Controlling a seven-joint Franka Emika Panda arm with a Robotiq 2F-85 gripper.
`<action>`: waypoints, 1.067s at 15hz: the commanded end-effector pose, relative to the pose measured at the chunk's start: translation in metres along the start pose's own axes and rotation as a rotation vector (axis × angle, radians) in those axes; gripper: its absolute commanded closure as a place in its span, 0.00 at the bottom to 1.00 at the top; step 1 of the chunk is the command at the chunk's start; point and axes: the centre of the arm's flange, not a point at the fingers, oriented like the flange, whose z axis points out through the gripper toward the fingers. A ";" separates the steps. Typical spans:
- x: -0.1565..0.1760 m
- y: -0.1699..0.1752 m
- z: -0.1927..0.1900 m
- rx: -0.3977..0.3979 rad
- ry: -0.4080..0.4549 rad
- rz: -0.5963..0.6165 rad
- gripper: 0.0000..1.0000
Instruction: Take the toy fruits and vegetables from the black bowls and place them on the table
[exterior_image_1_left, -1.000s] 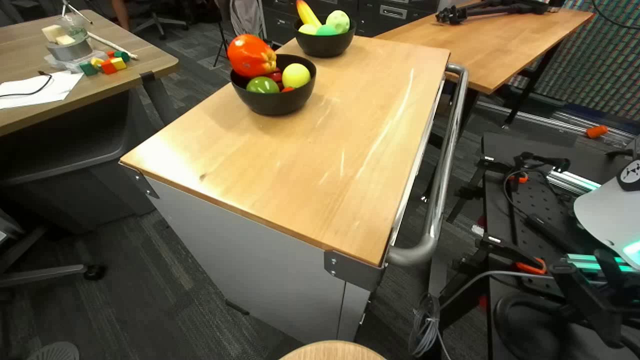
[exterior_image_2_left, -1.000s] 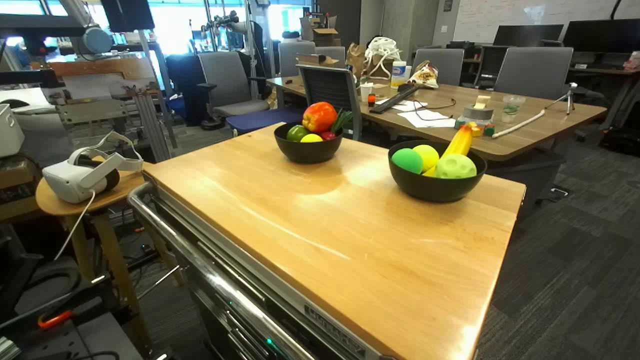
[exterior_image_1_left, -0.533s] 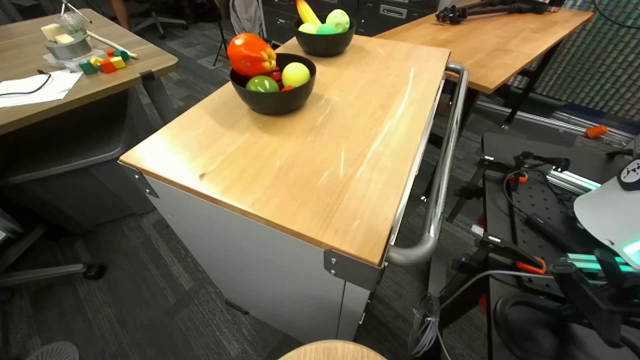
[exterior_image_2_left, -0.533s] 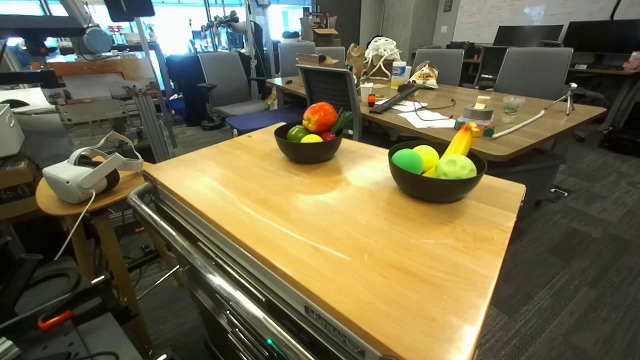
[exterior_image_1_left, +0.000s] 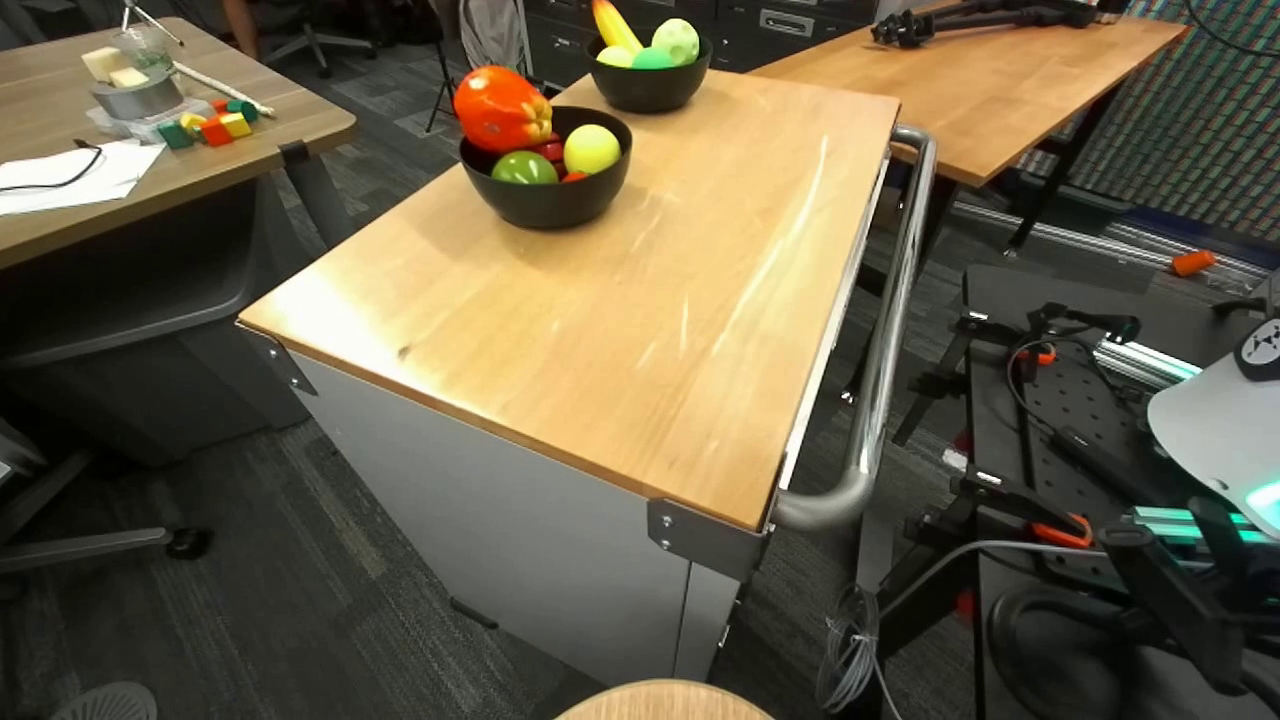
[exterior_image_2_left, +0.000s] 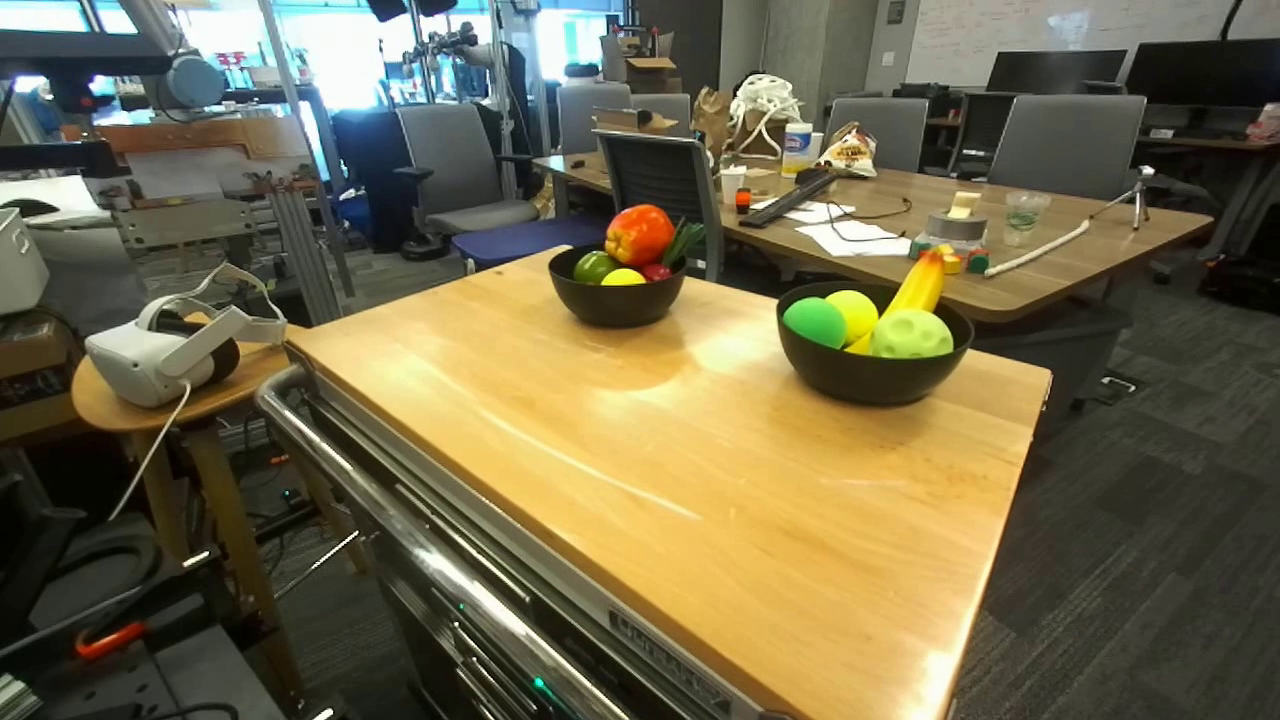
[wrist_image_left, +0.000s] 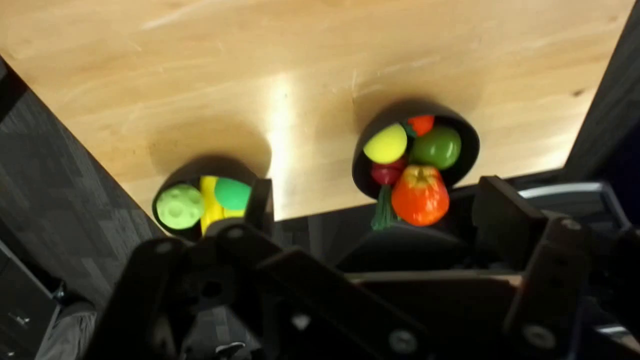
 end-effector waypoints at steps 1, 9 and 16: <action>0.057 -0.044 0.043 0.088 0.129 0.131 0.00; 0.048 -0.078 0.094 0.167 -0.019 0.060 0.00; 0.107 -0.049 0.119 0.281 -0.077 -0.301 0.00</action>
